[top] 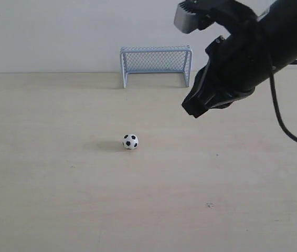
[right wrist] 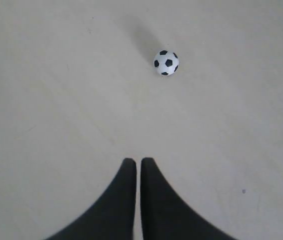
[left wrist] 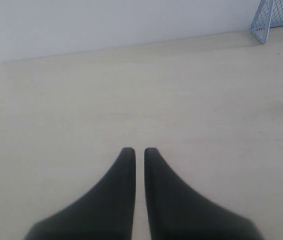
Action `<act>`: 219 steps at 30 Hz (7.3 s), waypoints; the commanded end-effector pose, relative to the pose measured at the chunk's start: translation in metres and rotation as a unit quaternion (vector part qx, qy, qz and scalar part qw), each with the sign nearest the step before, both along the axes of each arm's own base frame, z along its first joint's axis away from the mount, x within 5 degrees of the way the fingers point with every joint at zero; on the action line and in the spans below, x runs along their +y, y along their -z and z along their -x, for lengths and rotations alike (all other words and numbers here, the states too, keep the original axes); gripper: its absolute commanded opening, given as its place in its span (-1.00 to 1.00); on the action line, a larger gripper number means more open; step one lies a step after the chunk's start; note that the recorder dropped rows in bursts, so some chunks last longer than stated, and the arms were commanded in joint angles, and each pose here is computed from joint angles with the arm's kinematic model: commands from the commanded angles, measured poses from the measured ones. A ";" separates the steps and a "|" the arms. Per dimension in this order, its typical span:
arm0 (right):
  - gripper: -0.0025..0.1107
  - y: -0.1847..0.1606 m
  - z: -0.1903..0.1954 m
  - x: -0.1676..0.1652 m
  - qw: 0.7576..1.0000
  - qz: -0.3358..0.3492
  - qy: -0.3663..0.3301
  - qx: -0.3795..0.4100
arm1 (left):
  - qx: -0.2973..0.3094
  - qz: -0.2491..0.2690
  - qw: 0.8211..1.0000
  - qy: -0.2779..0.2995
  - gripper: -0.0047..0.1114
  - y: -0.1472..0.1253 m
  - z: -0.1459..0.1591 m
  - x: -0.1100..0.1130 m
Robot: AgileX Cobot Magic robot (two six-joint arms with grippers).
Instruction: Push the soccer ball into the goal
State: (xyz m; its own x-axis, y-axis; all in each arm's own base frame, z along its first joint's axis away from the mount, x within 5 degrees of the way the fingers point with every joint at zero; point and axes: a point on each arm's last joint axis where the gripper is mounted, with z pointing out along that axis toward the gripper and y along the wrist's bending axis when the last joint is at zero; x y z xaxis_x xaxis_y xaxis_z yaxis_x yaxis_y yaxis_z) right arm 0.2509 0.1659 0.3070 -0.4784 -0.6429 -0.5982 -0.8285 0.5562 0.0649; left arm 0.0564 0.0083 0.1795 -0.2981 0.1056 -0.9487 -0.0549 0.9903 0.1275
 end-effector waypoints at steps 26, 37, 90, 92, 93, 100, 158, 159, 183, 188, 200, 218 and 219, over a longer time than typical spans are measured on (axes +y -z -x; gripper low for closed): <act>-0.96 0.052 -0.059 0.083 0.988 0.099 -0.073 0.093 | -0.001 0.004 1.000 0.003 -0.81 -0.001 0.000 -0.001; -0.96 0.062 -0.076 0.108 0.980 0.131 -0.108 0.105 | -0.001 0.004 1.000 0.003 -0.81 -0.001 0.000 -0.001; -0.96 0.130 -0.108 0.151 0.968 0.180 -0.129 0.115 | -0.001 0.004 1.000 0.003 -0.81 -0.001 0.000 -0.001; -0.96 0.130 -0.108 0.151 0.969 0.178 -0.125 0.114 | -0.001 0.004 1.000 0.003 -0.81 -0.001 0.000 -0.001; -0.96 0.131 -0.109 0.151 0.969 0.178 -0.125 0.114 | -0.001 0.004 1.000 0.003 -0.81 -0.001 0.000 -0.001; -0.96 0.140 -0.116 0.156 0.970 0.180 -0.119 0.114 | -0.001 0.004 1.000 0.003 -0.81 -0.001 0.000 -0.001; -0.96 0.157 -0.127 0.159 0.960 0.212 -0.153 0.096 | -0.001 0.004 1.000 0.003 -0.81 -0.001 0.000 -0.001; -0.96 0.157 -0.127 0.160 0.961 0.208 -0.151 0.099 | -0.001 0.004 1.000 0.003 -0.81 -0.001 0.000 -0.001; -0.96 0.149 -0.122 0.166 0.969 0.161 -0.137 0.127 | -0.001 0.004 1.000 0.003 -0.81 -0.001 0.000 -0.001; -0.96 0.149 -0.122 0.166 0.969 0.161 -0.136 0.127 | -0.001 0.004 1.000 0.003 -0.81 -0.001 0.000 -0.001; -0.96 0.124 -0.136 0.144 0.971 0.208 -0.085 0.078 | -0.001 0.004 1.000 0.003 -0.81 -0.001 0.000 -0.001; -0.96 0.061 -0.126 0.134 0.982 0.177 -0.047 0.035 | -0.001 0.004 1.000 0.003 -0.81 -0.001 0.000 -0.001; -0.96 0.060 -0.124 0.132 0.982 0.180 -0.047 0.035 | -0.001 0.004 1.000 0.003 -0.81 -0.001 0.000 -0.001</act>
